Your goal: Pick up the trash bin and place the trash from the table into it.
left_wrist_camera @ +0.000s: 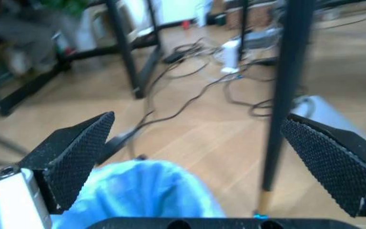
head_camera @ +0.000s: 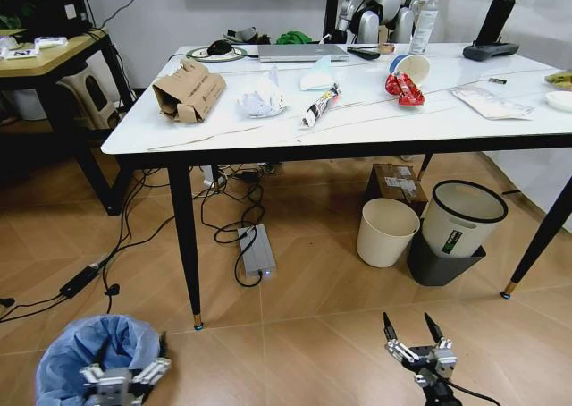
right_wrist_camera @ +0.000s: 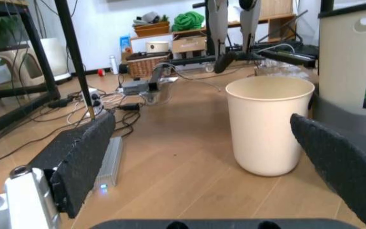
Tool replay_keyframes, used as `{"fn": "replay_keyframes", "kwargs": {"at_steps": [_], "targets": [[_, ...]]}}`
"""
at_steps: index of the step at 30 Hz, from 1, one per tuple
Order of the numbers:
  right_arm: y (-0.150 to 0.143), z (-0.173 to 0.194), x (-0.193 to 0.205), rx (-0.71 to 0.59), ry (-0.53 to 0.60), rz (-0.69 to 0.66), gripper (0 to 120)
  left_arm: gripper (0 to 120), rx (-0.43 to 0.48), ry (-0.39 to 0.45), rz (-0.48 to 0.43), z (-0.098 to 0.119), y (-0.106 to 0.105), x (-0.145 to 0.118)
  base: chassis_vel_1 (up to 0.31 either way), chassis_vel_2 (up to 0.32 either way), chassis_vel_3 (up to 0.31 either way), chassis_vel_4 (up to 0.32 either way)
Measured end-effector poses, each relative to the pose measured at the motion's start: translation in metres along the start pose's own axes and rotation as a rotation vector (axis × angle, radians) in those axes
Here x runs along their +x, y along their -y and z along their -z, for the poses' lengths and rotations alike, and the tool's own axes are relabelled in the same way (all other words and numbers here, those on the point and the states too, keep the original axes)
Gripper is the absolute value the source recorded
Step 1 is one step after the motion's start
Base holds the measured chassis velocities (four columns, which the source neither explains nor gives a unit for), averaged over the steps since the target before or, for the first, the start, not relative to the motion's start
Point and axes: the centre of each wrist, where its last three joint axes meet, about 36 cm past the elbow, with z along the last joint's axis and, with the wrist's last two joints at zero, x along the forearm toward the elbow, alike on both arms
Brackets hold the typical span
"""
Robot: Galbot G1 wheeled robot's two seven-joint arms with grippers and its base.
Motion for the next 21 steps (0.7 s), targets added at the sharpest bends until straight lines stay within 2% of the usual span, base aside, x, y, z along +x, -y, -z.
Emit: {"fn": "replay_keyframes", "kwargs": {"at_steps": [5,9,15,20,21], "targets": [[0.004,-0.010,0.000,-0.007,-0.013,-0.005,100,100,-0.001,-0.035,0.059,0.015,-0.020,-0.007,0.000,0.000,0.000,0.000],[0.005,-0.013,-0.002,-0.010,-0.014,-0.003,100,100,-0.013,-0.040,0.068,0.016,-0.024,0.002,0.000,0.000,0.000,0.000],[0.003,-0.012,-0.009,-0.020,-0.010,0.003,100,100,-0.026,-0.045,0.131,-0.008,-0.041,0.014,0.000,0.000,0.000,0.000],[-0.006,-0.018,-0.016,-0.043,-0.012,0.010,100,100,-0.024,-0.075,0.222,-0.022,-0.074,0.019,0.000,0.000,0.000,0.000],[-0.006,-0.018,-0.016,-0.043,-0.012,0.010,100,100,-0.024,-0.075,0.222,-0.022,-0.074,0.019,0.000,0.000,0.000,0.000]]}}
